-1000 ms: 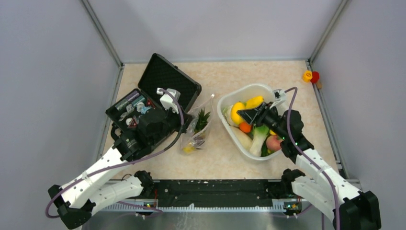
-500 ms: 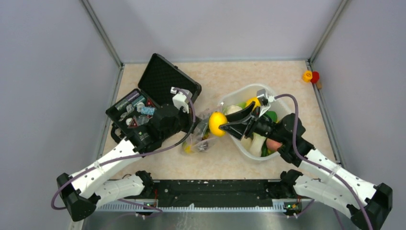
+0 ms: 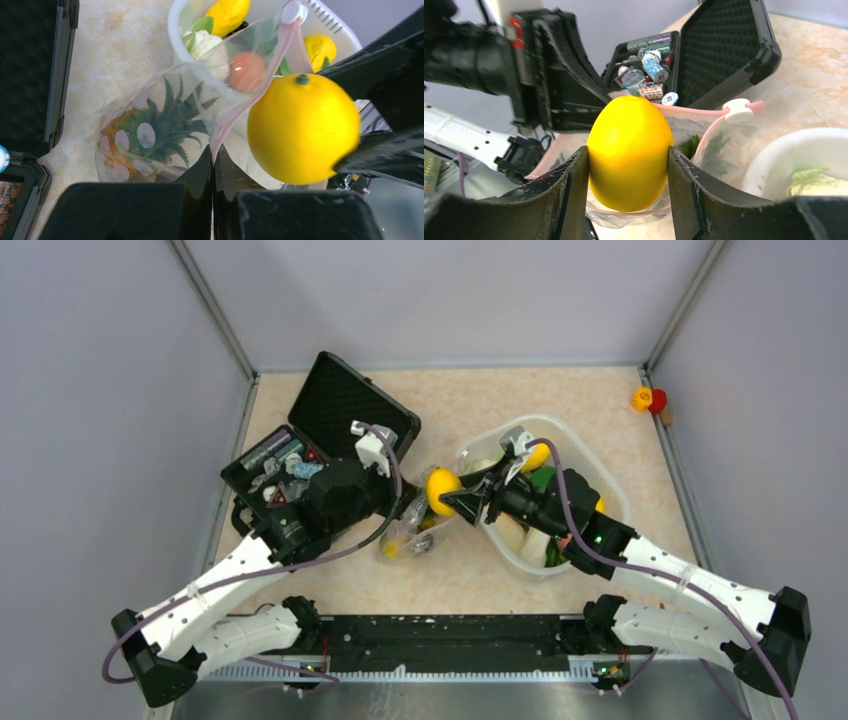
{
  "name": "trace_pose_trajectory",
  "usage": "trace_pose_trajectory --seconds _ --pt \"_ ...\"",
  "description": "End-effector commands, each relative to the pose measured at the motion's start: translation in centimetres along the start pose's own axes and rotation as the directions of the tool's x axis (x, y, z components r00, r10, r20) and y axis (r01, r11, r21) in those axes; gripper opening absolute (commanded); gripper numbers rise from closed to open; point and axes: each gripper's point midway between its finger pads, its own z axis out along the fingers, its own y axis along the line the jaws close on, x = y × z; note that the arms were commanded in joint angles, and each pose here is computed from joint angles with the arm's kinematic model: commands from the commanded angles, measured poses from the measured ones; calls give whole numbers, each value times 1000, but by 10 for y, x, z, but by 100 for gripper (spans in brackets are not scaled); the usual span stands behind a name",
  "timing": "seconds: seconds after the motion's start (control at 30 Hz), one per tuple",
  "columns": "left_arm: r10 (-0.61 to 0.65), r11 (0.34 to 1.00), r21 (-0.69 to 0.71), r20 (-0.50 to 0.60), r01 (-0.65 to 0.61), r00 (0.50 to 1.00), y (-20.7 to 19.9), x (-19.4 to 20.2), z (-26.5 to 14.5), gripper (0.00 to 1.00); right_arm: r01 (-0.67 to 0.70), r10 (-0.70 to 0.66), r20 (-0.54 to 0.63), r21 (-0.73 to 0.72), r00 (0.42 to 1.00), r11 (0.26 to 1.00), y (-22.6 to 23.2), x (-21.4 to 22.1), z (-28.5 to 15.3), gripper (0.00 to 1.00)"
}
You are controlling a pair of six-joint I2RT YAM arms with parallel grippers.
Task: Place the food in the zip-top bag and seal the zipper
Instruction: Place the fake fruit in the zipper food storage bag, then pick up the fake fruit from the bin.
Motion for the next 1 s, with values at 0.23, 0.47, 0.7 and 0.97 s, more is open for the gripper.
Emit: trace_pose_trajectory --seconds 0.23,0.47,0.7,0.97 --pt "-14 998 56 112 8 994 -13 -27 -17 0 38 -29 116 -76 993 996 21 -32 -7 68" --pt "-21 999 44 126 15 992 -9 -26 -22 0 28 -14 149 -92 989 995 24 -37 -14 68" --pt "-27 999 27 147 23 989 -4 -27 -29 0 -4 11 259 -26 966 1000 12 -50 -31 68" --pt "-31 999 24 140 28 990 -3 -25 -29 0 -177 42 372 337 927 925 -62 -46 -69 69"
